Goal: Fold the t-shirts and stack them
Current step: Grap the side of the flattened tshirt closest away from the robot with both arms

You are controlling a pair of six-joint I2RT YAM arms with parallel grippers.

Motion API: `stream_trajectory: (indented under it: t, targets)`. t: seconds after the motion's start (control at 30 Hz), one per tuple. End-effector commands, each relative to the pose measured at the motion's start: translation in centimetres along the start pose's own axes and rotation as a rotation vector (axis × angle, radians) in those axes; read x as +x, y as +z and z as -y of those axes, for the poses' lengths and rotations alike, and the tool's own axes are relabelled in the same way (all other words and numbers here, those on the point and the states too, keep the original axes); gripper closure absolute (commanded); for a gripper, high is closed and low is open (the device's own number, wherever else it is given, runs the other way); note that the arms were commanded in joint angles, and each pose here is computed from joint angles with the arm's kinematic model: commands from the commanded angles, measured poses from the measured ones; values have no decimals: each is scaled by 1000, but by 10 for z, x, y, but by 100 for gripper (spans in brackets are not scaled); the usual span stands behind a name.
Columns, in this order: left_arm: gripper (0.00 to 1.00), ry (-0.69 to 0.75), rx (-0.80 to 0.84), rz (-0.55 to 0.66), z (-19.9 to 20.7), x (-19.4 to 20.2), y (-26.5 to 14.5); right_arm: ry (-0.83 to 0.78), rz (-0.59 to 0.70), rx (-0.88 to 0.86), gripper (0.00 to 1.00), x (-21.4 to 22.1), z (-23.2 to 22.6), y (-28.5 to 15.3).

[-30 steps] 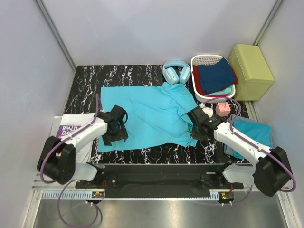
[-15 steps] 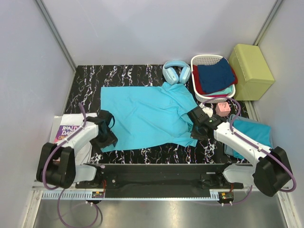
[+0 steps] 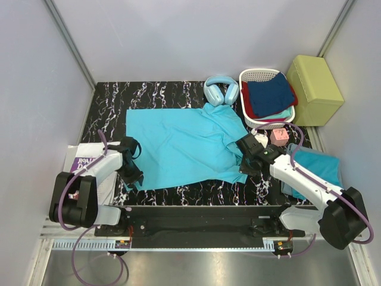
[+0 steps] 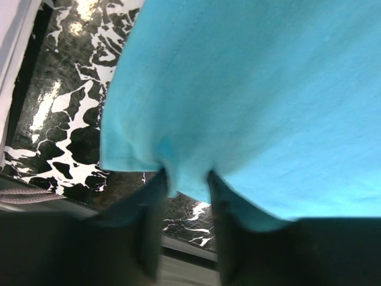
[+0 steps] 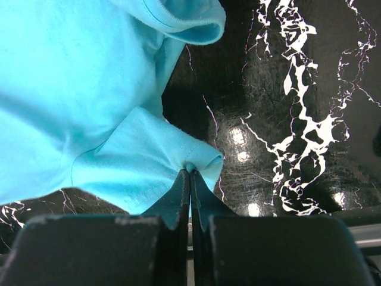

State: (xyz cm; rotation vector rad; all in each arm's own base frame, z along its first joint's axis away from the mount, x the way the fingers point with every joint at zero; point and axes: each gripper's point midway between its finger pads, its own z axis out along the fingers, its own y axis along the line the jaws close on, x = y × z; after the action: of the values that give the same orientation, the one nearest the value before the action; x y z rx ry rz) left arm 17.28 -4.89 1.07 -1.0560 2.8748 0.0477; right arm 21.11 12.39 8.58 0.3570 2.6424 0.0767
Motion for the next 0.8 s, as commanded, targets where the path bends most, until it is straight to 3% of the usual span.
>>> stream_trajectory:
  t: [0.0, 0.13, 0.4, 0.6, 0.77]
  targets:
    - [80, 0, 16, 10, 3, -2, 5, 3, 18, -7, 100, -4, -3, -2]
    - [100, 11, 29, 0, 2, 4, 2, 4, 19, -10, 100, -6, -5, -3]
    - [100, 111, 128, 67, 24, 19, -45, 33, 21, -7, 100, -5, 3, -22]
    - [100, 128, 150, 163, 17, 8, -94, 52, 48, -4, 100, -8, 12, -47]
    - [100, 114, 132, 200, 7, 4, -110, 56, 91, 9, 100, -21, 13, -57]
